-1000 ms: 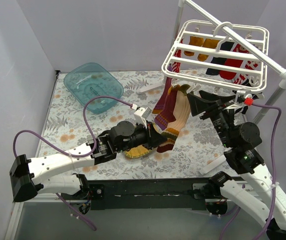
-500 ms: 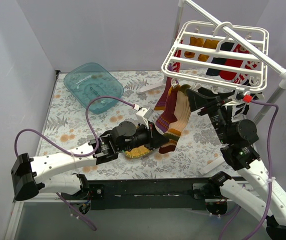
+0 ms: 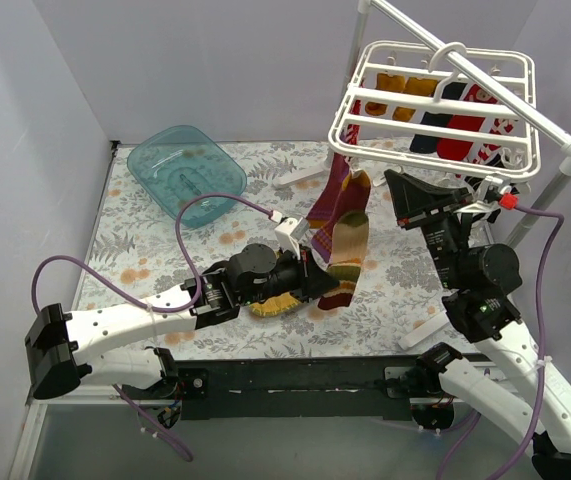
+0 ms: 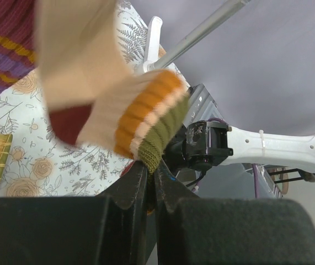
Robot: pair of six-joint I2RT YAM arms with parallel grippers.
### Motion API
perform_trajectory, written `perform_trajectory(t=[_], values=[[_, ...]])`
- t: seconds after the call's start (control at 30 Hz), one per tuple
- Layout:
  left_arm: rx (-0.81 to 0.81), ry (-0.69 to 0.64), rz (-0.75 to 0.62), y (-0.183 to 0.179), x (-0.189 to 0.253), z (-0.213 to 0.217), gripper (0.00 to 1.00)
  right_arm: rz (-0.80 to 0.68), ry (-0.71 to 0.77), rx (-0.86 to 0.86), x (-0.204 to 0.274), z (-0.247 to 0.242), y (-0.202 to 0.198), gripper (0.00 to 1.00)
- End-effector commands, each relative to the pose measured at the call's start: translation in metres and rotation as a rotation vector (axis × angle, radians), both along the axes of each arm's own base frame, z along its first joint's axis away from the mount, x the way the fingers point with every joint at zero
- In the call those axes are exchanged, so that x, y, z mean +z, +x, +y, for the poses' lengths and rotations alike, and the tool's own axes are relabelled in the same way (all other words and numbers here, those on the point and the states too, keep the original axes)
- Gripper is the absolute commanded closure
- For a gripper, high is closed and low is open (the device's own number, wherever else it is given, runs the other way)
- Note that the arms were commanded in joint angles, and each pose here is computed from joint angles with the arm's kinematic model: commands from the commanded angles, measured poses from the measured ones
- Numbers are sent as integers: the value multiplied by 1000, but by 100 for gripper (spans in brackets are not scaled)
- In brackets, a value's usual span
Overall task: Remove the socks clipped to the hanger
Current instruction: Remove the sock from the hanger, then place the sock in the bin.
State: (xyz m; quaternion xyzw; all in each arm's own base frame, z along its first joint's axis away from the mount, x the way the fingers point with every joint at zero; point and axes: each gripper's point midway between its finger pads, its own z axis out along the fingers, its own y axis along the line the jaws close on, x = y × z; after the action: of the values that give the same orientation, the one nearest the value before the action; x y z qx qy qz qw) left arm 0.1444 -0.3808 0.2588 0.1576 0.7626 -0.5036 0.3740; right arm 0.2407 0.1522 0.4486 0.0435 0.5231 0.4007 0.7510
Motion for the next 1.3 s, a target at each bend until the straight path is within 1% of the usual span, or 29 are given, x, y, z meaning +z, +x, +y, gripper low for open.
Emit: perform_trajectory(t=[0.0,0.23,0.33,0.57,0.6,0.67,0.73,0.8,0.83,0.9,0.93,1.0,1.03,1.1,1.13,1.17,1.2,1.27], values=[[10,-19,-21,-2,8,6,100,-49,67,-27,20,-12,-7,99],[78,-27,-74,5,22,25,100,-40,65,-22,16,-11,-7,99],[145,-10,-91,14,23,36,100,-34,61,-17,15,-10,-7,99],[379,46,-117,47,20,66,100,-27,60,-6,13,-8,-7,99],[441,46,-133,56,25,73,100,-25,59,-6,13,-8,-7,99],[509,90,-167,68,26,80,100,-22,60,-6,11,-8,-7,99],[611,102,-204,87,40,92,100,-18,61,-2,10,-7,-7,99],[656,136,-228,105,41,96,100,-13,61,2,9,-7,-8,99],[693,130,-223,123,47,105,100,-14,62,2,9,-8,-8,99],[716,125,-211,143,45,111,100,-11,60,5,8,-7,-8,99],[758,132,-220,159,45,123,100,-9,61,7,8,-7,-8,99],[812,144,-250,180,47,130,100,-7,60,7,7,-7,-9,99],[861,166,-257,197,48,146,100,-9,61,7,8,-8,-9,99],[892,152,-261,220,55,150,100,-4,60,4,7,-8,-9,99],[929,162,-261,234,56,163,100,-3,59,5,6,-8,-9,99],[943,141,-277,242,68,166,100,-3,60,-1,7,-9,-9,99],[952,158,-275,252,62,168,100,-5,59,-4,8,-10,-10,99],[1000,160,-281,269,67,183,100,-5,60,-5,9,-11,-10,99]])
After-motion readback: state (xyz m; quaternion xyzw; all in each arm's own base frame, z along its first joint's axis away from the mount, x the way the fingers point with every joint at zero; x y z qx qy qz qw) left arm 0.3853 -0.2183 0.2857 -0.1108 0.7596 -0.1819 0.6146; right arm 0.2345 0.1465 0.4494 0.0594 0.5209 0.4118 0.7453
